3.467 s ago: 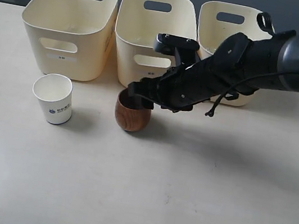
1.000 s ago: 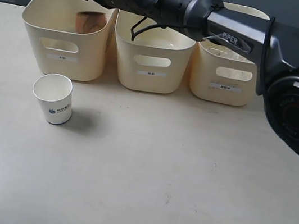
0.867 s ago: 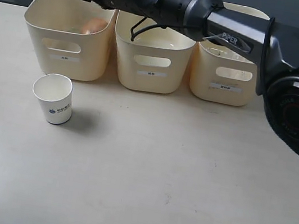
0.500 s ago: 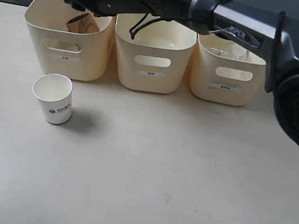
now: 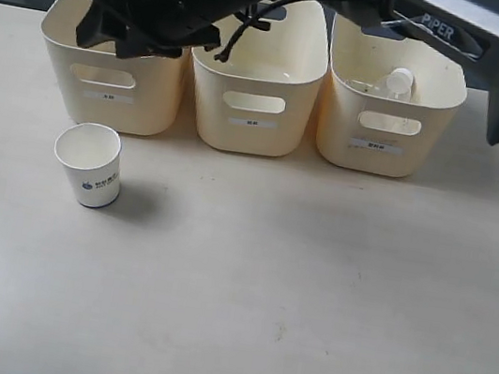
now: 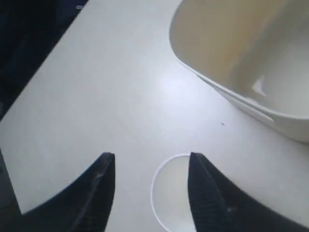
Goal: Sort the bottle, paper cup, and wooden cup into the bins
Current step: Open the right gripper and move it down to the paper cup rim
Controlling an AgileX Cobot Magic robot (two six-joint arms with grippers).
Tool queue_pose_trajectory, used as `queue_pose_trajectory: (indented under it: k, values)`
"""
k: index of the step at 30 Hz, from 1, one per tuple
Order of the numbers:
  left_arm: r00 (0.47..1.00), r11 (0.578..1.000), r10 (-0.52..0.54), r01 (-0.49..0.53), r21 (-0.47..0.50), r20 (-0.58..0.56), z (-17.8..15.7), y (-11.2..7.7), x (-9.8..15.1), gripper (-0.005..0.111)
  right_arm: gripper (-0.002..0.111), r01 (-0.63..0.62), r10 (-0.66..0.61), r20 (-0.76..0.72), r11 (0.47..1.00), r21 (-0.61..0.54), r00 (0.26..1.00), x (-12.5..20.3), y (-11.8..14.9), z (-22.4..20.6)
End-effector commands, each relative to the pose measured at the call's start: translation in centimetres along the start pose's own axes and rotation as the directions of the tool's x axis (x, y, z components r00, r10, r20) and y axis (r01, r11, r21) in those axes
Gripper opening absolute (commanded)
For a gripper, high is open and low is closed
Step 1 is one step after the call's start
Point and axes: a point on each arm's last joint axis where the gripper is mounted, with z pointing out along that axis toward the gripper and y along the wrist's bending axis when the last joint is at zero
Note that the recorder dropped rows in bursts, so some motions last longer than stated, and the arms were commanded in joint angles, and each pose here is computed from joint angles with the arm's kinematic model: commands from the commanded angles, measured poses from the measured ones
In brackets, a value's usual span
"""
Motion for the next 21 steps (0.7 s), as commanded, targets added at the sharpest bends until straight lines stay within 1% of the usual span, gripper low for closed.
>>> queue_pose_trajectory:
  k: [1, 4, 6, 8, 10, 14, 21]
  values:
    - [1.000, 1.000, -0.002, 0.002, 0.003, 0.005, 0.0, 0.0, 0.0, 0.000, 0.046, -0.009, 0.015, -0.075, 0.997, 0.079, 0.997, 0.6, -0.4, -0.4]
    - [1.000, 1.000, -0.002, 0.002, 0.003, 0.005, 0.0, 0.0, 0.0, 0.000, 0.046, 0.011, -0.001, -0.124, 0.997, 0.079, 0.992, 1.2, 0.1, -0.1]
    - [1.000, 1.000, -0.002, 0.002, 0.003, 0.005, 0.0, 0.0, 0.0, 0.000, 0.046, 0.046, -0.033, -0.149, 0.996, 0.081, 0.988, 1.8, 1.0, 0.5]
    - [1.000, 1.000, -0.002, 0.002, 0.003, 0.005, 0.0, 0.0, 0.0, 0.000, 0.046, 0.103, -0.083, -0.169, 0.988, 0.114, 0.982, 2.3, 1.7, 1.0]
    - [1.000, 1.000, -0.002, 0.002, 0.003, 0.005, 0.0, 0.0, 0.0, 0.000, 0.046, 0.119, -0.090, -0.185, 0.981, 0.153, 0.979, 2.7, 1.7, 1.5]
    - [1.000, 1.000, -0.002, 0.002, 0.003, 0.005, 0.0, 0.0, 0.0, 0.000, 0.046, 0.087, -0.035, -0.223, 0.970, 0.228, 0.974, 3.8, 0.2, 3.4]
    - [1.000, 1.000, -0.002, 0.002, 0.003, 0.005, 0.0, 0.0, 0.0, 0.000, 0.046, 0.065, -0.001, -0.259, 0.969, 0.237, 0.966, 5.0, -1.4, 5.7]
